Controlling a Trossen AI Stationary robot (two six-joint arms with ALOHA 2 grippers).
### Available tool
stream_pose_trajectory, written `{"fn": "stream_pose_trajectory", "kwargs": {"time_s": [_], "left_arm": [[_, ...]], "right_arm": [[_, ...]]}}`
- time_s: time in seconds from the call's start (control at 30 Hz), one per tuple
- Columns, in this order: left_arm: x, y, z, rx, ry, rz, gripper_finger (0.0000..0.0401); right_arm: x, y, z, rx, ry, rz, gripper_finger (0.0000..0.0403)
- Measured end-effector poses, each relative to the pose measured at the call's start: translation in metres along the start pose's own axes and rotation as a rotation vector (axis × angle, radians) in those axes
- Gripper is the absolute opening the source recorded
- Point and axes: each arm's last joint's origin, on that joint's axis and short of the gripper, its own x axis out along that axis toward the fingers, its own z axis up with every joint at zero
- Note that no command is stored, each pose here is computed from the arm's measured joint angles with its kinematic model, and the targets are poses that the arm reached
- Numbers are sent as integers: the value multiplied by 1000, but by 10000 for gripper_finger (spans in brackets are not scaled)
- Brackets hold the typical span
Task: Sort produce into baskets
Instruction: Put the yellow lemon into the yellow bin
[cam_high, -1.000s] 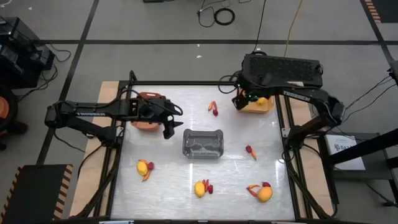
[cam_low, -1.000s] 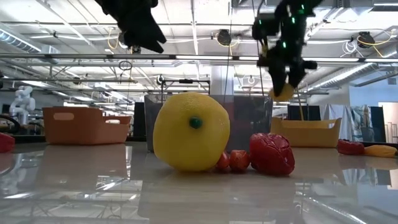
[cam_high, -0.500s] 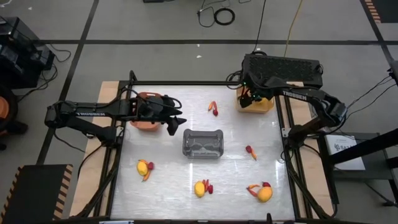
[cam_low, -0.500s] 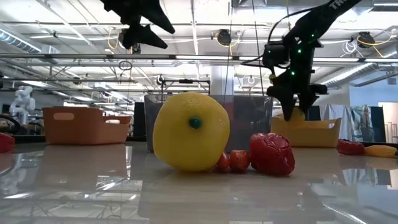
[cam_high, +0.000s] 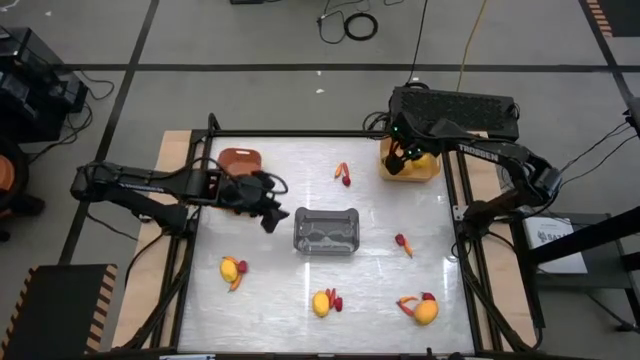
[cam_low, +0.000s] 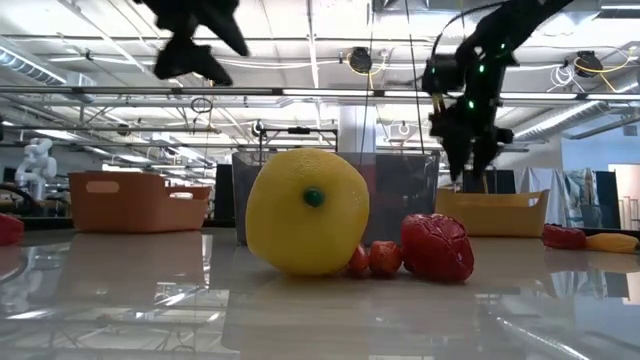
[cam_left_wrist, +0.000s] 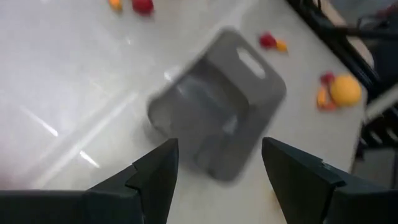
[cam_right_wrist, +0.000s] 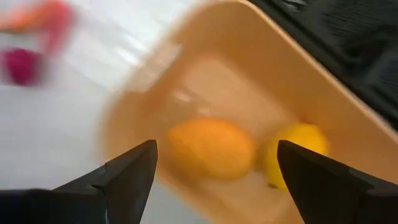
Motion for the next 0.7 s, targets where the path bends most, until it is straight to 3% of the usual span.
{"fn": "stream_pose_trajectory", "kwargs": {"time_s": [0.17, 0.3, 0.53, 0.7], "left_arm": [[-12, -11, -24, 30, 114, -43, 238], [-23, -22, -51, 100, 280, -99, 238], [-38, -21, -97, 163, 507, 63, 238], [-40, -25, -110, 340, 476, 84, 238]], "right_arm": [[-35, 17, -5, 37, -101, 239, 324], [-65, 43, -11, 5, -232, 426, 324], [-108, 109, -21, -26, -460, 791, 325], [-128, 154, -47, -133, -483, 990, 325]]}}
